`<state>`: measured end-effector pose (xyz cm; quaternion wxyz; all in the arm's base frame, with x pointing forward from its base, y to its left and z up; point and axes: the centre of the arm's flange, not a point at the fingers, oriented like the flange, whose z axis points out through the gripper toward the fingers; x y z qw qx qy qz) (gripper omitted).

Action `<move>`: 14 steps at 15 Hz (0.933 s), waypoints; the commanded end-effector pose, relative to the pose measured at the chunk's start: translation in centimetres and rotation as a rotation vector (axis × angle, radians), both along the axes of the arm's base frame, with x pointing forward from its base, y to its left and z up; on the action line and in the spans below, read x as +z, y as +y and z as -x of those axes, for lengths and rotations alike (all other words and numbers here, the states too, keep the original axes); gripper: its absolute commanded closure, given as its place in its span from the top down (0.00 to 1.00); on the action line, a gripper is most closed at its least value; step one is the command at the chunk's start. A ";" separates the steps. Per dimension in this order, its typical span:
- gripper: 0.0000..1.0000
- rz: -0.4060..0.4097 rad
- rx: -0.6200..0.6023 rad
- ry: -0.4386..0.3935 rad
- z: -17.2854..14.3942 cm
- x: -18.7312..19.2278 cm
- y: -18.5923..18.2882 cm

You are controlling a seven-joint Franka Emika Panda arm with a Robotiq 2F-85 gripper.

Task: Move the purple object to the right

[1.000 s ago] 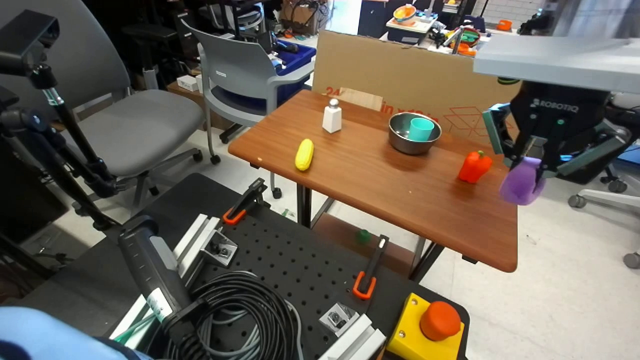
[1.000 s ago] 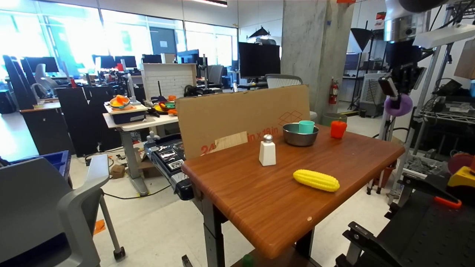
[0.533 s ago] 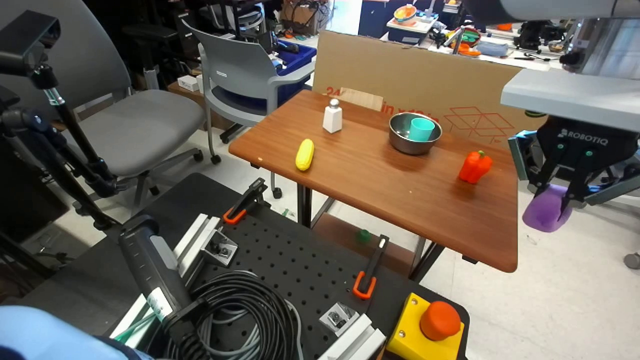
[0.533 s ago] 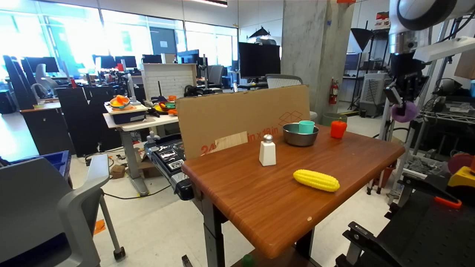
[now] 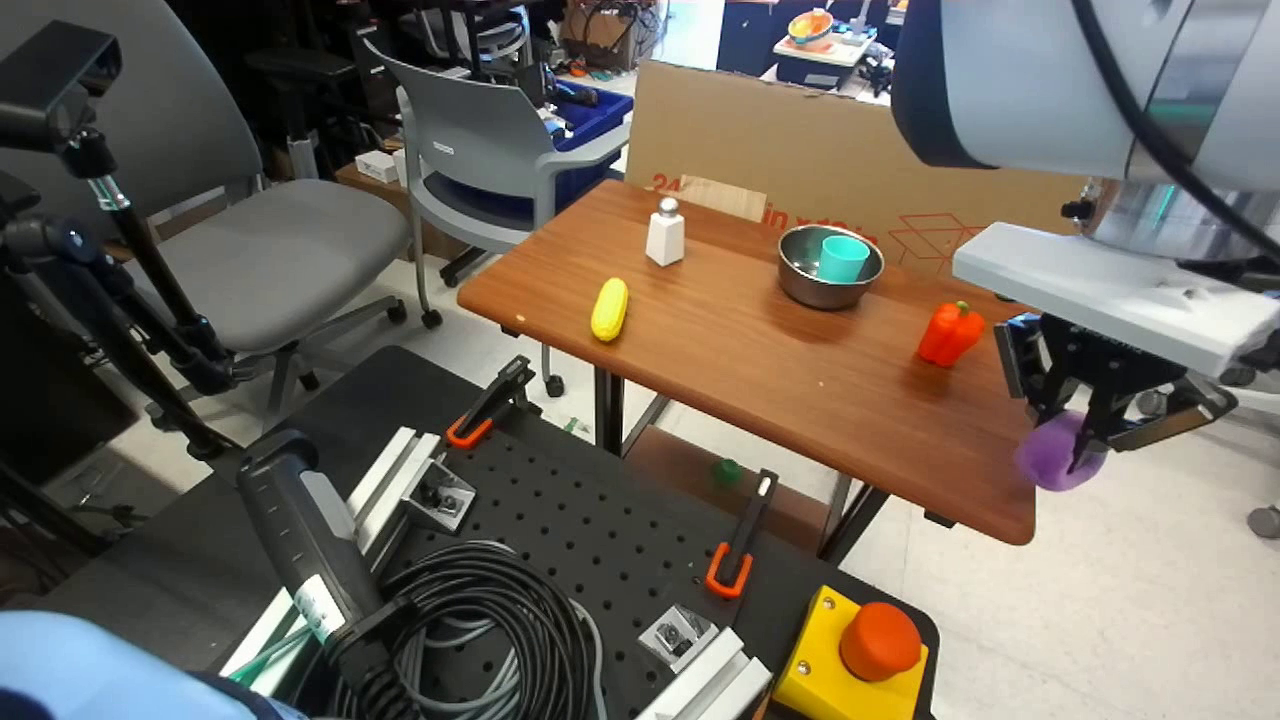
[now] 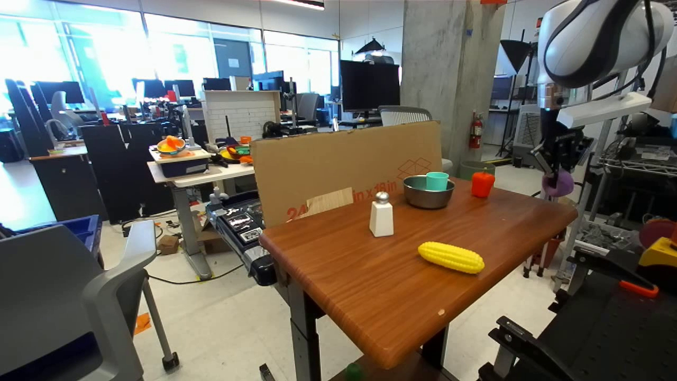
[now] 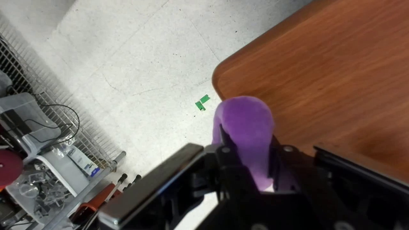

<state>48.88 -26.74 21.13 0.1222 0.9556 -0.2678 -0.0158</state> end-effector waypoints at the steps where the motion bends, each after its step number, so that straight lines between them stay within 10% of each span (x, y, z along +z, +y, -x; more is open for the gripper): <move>1: 0.06 -0.035 -0.032 -0.024 -1.3 -1.9 1.2; 6: 0.06 -0.143 -0.068 -0.050 -1.5 -1.5 3.4; 7: 0.48 -0.158 -0.085 -0.049 -1.4 -1.3 3.6; 14: 0.94 -0.218 -0.055 -0.052 -1.5 1.9 6.6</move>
